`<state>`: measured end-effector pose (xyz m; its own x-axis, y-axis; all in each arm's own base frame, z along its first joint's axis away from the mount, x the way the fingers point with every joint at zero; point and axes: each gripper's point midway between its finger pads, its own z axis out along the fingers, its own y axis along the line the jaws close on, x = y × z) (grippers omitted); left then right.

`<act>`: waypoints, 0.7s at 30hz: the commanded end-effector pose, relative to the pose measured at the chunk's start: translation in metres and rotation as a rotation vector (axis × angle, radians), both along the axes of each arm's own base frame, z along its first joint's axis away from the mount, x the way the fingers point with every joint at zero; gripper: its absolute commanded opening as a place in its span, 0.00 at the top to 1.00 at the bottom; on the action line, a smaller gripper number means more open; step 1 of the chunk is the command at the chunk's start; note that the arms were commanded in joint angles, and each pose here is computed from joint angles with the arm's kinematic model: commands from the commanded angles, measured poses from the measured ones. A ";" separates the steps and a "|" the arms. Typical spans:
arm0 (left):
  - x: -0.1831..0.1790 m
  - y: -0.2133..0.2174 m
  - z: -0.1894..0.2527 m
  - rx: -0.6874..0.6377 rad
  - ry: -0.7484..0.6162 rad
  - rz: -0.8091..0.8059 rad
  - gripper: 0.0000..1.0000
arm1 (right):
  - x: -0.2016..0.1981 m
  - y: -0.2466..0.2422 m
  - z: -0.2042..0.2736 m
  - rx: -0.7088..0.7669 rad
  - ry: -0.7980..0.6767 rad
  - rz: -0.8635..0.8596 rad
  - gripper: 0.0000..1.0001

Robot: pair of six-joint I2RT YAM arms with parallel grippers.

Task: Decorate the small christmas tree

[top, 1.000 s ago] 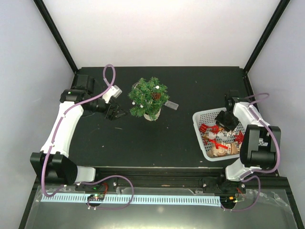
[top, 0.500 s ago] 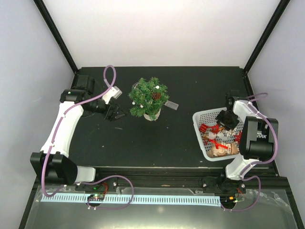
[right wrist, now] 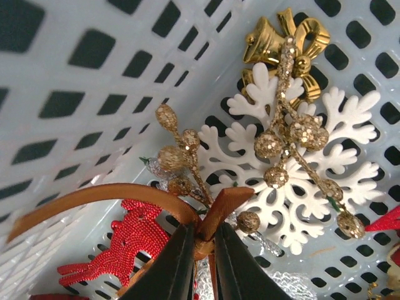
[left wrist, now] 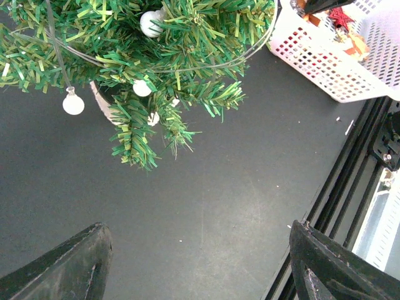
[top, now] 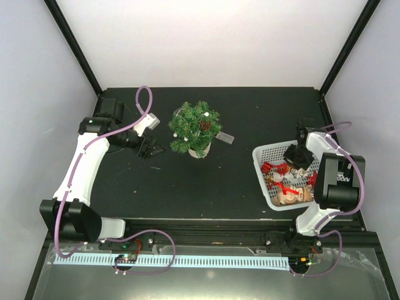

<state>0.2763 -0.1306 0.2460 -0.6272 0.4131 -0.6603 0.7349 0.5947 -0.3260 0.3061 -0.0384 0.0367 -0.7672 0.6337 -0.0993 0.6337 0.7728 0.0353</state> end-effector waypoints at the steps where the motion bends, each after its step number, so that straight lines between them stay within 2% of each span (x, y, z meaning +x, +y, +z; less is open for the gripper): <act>1: 0.004 0.003 0.008 0.008 -0.040 0.000 0.22 | -0.005 -0.006 0.014 -0.030 -0.031 0.011 0.87; 13: 0.007 0.004 0.013 0.003 -0.052 0.012 0.22 | -0.024 -0.004 0.077 -0.069 -0.139 0.065 0.88; 19: 0.013 0.008 0.020 -0.015 -0.050 0.048 0.21 | -0.029 0.040 0.155 -0.174 -0.332 0.252 0.91; 21: 0.014 0.009 0.021 -0.019 -0.047 0.054 0.21 | -0.029 0.067 0.182 -0.149 -0.397 0.314 0.90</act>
